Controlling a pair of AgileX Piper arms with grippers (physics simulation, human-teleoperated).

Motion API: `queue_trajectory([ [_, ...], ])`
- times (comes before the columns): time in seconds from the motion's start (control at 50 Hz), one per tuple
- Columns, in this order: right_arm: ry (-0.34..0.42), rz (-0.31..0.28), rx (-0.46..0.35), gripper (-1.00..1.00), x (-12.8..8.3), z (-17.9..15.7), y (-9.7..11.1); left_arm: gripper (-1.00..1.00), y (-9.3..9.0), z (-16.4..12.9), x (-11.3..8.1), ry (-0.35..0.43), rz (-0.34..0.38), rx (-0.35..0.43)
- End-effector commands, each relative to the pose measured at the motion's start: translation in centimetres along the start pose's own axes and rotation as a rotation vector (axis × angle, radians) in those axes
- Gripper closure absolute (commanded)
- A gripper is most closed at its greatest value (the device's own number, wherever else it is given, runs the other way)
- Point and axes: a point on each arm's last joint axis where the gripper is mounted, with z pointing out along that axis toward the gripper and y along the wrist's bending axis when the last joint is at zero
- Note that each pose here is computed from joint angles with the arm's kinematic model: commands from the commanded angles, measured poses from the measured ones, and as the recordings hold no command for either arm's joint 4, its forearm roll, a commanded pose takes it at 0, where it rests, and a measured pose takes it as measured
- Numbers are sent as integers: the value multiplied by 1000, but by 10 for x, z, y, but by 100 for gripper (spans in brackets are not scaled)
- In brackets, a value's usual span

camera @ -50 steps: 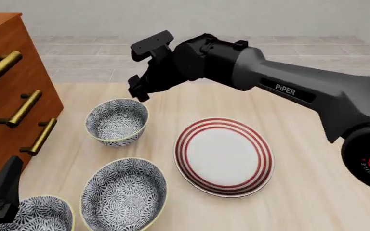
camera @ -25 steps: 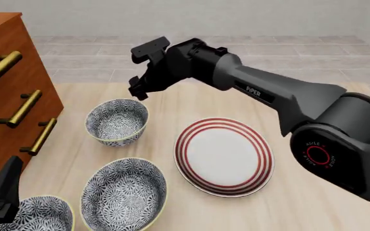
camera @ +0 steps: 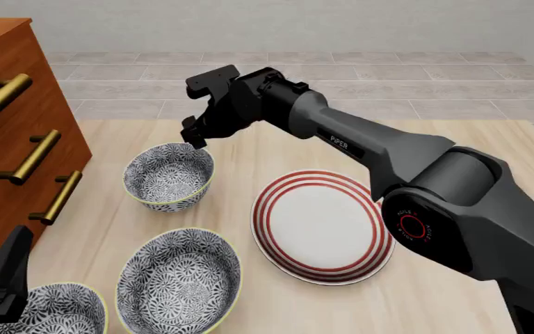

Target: Pick up the bowl and put it in the front on the plate.

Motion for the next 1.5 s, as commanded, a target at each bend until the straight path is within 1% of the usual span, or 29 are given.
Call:
queue_trajectory([
  [0.02,4,39,-7,-100,6,11,5,-100,0,0,0,0,0,0],
  [0.08,4,46,-14,-100,8,11,10,-100,0,0,0,0,0,0],
  [0.22,2,62,-14,-100,10,15,10,-100,0,0,0,0,0,0],
  [0.28,-1,87,-17,-100,13,16,12,-100,0,0,0,0,0,0],
  [0.36,-1,102,-19,-100,17,19,14,-100,0,0,0,0,0,0],
  [0.5,-1,120,-16,-100,22,23,11,-100,0,0,0,0,0,0],
  [0.52,-1,117,-11,-100,22,25,7,-100,0,0,0,0,0,0],
  [0.54,1,127,-6,-100,23,28,4,-100,0,0,0,0,0,0],
  [0.62,2,127,1,-100,27,32,-1,-100,0,0,0,0,0,0],
  [0.84,6,135,5,-100,32,37,-4,-100,0,0,0,0,0,0],
  [0.9,11,139,3,-100,35,39,-2,-100,0,0,0,0,0,0],
  [1.0,20,141,-9,-100,41,41,7,-100,0,0,0,0,0,0],
  [1.12,26,144,-13,-100,46,45,11,-100,0,0,0,0,0,0],
  [1.38,46,150,-18,-100,59,54,16,-100,0,0,0,0,0,0],
  [1.5,50,153,-16,-100,61,58,15,-100,0,0,0,0,0,0],
])
